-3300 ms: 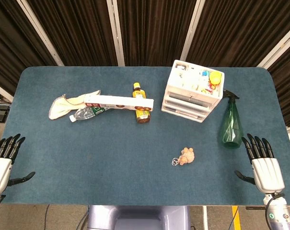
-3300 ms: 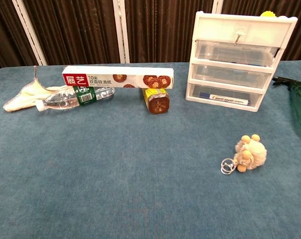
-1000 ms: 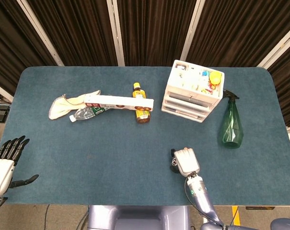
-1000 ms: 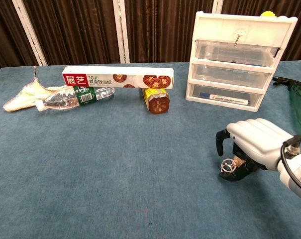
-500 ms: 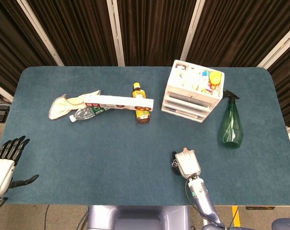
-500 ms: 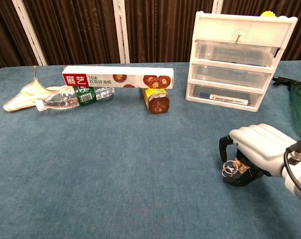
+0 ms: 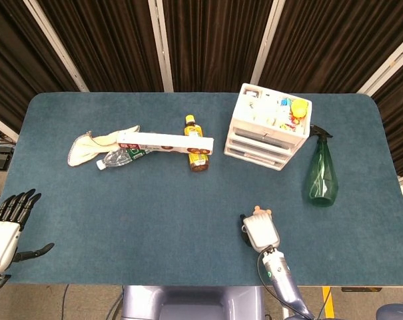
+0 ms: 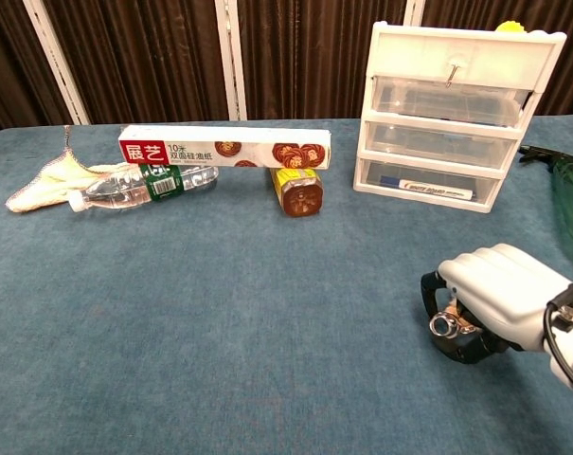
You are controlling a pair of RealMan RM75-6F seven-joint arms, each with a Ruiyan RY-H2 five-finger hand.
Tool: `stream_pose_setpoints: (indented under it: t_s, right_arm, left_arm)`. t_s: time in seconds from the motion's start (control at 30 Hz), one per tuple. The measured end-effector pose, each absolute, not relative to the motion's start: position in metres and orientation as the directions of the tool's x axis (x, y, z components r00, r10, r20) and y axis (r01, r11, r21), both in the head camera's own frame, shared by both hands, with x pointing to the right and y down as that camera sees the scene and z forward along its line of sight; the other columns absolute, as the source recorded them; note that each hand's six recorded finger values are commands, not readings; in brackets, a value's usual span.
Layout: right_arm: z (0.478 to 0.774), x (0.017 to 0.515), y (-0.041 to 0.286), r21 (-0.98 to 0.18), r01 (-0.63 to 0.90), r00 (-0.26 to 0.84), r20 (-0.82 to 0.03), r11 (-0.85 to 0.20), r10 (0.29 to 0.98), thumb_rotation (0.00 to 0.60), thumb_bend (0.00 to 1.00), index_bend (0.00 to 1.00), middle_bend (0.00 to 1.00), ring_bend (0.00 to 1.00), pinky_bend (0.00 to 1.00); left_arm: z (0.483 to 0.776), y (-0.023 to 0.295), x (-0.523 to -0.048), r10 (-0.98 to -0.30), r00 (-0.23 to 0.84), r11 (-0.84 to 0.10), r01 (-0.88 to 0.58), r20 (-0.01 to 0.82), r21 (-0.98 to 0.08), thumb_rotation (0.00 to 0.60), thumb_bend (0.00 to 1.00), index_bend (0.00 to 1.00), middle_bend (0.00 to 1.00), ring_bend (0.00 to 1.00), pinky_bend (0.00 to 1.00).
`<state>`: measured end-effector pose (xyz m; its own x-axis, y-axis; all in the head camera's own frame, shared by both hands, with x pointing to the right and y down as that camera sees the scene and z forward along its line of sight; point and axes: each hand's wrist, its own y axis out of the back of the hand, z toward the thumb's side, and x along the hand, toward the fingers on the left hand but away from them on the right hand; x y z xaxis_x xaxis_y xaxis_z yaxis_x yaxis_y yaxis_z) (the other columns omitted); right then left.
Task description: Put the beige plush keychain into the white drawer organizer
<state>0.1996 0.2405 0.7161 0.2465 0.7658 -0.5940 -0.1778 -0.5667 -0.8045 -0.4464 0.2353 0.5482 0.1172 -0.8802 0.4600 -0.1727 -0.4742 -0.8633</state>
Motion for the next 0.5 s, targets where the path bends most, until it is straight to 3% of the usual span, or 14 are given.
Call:
stream_pose_setpoints:
  t_s: [0.5]
  right_arm:
    - [0.7164,0.1977,0.2432,-0.806,-0.180,0.256,-0.592,-0.564,0.764,0.600,0.27,0.46,1.00,1.00,0.89]
  left_arm:
    - [0.5484,0.2356,-0.4462,-0.880,0.118,-0.475,-0.172,0.460,-0.863,0.532,0.04,0.00,0.00,0.00,0.00]
